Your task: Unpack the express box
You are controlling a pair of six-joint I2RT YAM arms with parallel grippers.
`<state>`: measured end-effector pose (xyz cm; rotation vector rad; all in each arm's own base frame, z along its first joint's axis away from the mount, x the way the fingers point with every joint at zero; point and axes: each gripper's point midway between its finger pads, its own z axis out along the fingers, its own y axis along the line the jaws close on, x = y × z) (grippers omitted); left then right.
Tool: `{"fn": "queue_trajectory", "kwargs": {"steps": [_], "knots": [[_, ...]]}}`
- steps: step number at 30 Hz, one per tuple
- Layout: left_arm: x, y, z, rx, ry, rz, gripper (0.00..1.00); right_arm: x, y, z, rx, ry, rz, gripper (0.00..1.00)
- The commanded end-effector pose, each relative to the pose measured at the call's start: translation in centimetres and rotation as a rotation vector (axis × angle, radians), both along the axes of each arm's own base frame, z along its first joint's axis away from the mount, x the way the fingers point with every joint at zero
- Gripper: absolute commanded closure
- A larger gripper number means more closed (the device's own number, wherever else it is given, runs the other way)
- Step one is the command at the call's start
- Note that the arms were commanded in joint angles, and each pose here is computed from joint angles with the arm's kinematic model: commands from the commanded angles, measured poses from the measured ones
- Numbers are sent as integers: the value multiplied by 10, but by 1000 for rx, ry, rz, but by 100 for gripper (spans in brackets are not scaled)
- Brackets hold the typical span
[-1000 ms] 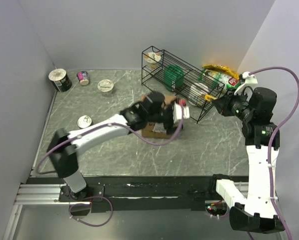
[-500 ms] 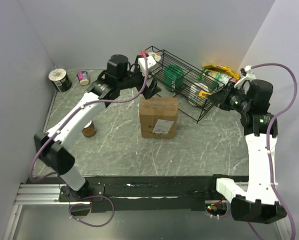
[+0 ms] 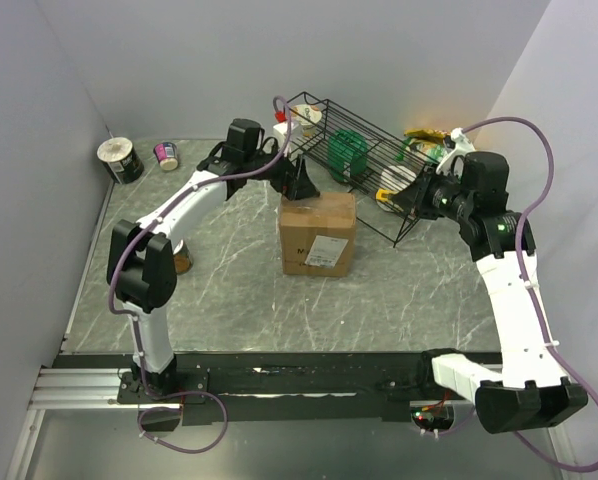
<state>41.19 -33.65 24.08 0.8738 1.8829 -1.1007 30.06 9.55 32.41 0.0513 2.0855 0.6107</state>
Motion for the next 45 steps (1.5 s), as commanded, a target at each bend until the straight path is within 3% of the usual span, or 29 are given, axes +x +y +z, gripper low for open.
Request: {"fn": "queue_trajectory", "kwargs": {"steps": [1, 5, 10, 14, 18, 19, 23, 27, 33, 36, 45], "knots": [[-17, -5, 27, -77, 6, -46, 1, 11, 1, 15, -5, -55, 7, 100], [-22, 19, 5, -34, 83, 70, 3, 21, 7, 12, 14, -46, 27, 100], [-25, 54, -34, 29, 201, 244, 21, 35, 12, 14, 23, -59, 52, 100], [-29, 74, -39, 15, 301, 377, 35, 45, 20, 18, 19, -65, 87, 100], [-36, 76, -28, -40, 346, 406, 36, 51, 27, 25, -38, -111, 105, 100], [-37, 75, -25, -53, 351, 403, 36, 55, 26, 24, -56, -121, 98, 100], [-35, 71, -10, -66, 303, 371, 14, 61, 28, 29, -66, -152, 106, 100], [-24, 79, -2, -47, 229, 370, 4, 62, 29, 34, -72, -177, 118, 100], [-2, 76, 50, -124, 70, 253, 1, 64, 29, 54, -94, -253, 194, 100], [-2, 60, 63, -169, 63, 166, 1, 66, 29, 60, -81, -282, 267, 100], [8, 18, 20, -47, 61, 152, 1, 73, 31, 55, -97, -232, 335, 100]]}}
